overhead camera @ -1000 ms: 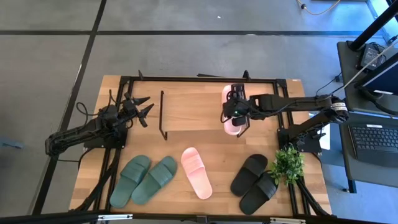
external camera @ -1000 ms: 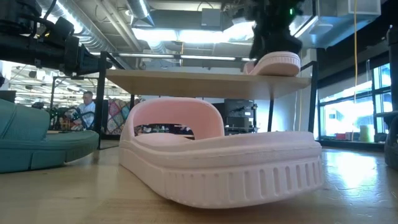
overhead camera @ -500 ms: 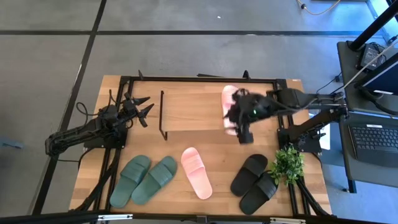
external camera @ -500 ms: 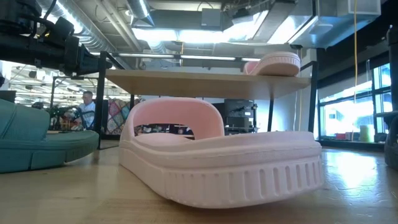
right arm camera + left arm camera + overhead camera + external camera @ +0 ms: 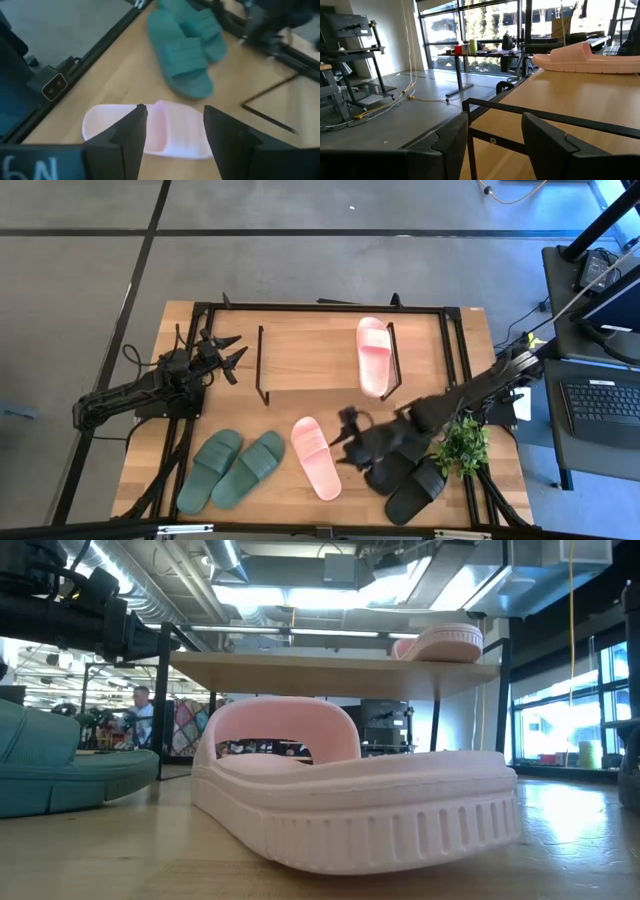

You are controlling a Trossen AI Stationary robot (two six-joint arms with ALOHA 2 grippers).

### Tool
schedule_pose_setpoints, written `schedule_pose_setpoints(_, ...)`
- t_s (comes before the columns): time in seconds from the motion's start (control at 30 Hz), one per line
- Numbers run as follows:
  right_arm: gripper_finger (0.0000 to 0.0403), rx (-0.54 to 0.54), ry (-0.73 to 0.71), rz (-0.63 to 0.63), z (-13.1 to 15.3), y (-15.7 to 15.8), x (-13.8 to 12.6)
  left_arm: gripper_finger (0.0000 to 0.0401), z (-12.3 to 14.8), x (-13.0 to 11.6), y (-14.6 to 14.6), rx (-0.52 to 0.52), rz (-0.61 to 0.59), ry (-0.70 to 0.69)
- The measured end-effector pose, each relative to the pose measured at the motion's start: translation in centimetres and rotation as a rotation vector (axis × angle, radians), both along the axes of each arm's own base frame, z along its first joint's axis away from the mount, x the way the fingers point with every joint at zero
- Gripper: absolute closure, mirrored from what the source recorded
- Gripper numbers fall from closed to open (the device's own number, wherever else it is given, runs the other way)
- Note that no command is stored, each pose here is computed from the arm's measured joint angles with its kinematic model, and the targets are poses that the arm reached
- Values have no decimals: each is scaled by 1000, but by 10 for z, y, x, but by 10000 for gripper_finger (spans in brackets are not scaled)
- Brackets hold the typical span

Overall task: Pick and place slides into the shelf
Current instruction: Put the pink slide on the shelf

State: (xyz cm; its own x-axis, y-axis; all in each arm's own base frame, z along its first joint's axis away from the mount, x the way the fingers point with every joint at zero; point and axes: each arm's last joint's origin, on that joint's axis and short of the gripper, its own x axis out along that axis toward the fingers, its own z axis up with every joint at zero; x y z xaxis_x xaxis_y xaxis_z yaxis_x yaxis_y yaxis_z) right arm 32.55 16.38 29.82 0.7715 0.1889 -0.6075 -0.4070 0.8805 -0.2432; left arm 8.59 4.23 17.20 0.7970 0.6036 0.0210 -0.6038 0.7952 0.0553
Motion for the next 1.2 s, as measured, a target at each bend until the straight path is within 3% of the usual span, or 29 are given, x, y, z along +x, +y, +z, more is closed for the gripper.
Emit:
schedule_pose_setpoints(0.17, 207, 4, -1, 9, -41, 19, 27, 222, 0, 0, 0, 0, 0, 0)
schedule_pose_setpoints(0.3, 207, -57, 43, 22, -79, 27, 42, 222, 0, 0, 0, 0, 0, 0)
schedule_pose_setpoints(0.47, 207, -240, 51, -143, -111, 26, 50, 222, 0, 0, 0, 0, 0, -1)
schedule_pose_setpoints(0.63, 207, -333, 57, -163, -126, 25, 54, 222, 0, 0, 0, 0, 0, 0)
schedule_pose_setpoints(1.2, 207, -368, 109, -178, -143, 18, 58, 222, 0, 0, 0, 0, 0, -1)
